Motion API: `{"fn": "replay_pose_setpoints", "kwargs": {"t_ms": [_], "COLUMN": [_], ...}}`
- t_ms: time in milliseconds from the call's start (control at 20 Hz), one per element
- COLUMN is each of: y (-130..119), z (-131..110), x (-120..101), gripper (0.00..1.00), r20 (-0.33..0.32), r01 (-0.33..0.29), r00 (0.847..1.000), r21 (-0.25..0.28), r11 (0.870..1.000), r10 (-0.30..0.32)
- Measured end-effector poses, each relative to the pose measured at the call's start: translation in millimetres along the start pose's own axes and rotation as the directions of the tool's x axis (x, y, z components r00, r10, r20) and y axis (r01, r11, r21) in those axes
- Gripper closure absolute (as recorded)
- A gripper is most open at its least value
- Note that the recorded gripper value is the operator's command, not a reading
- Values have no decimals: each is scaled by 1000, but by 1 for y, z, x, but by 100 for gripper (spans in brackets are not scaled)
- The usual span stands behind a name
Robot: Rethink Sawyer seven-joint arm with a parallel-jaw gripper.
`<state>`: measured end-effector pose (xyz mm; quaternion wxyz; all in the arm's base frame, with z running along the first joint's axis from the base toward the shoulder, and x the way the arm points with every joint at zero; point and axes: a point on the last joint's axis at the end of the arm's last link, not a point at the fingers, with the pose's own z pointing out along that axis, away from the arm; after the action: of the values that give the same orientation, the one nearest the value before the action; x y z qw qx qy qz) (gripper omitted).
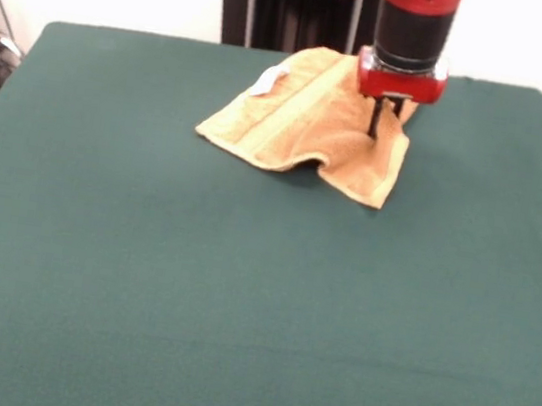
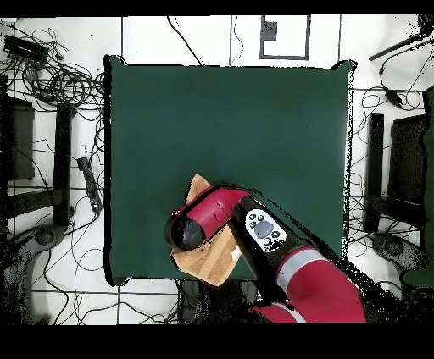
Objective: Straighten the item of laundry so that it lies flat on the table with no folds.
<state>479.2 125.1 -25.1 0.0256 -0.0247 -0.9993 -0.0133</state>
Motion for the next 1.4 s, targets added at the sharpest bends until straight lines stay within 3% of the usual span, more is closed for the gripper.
{"fn": "replay_pose_setpoints", "kwargs": {"t_ms": [650, 1400], "y": [29, 28], "z": [-16, -39], "x": [-17, -47], "gripper": [100, 100], "r20": [35, 99], "r01": [12, 0], "r00": [999, 995], "r21": [-63, -98], "r11": [998, 995], "r10": [-10, 9]}}
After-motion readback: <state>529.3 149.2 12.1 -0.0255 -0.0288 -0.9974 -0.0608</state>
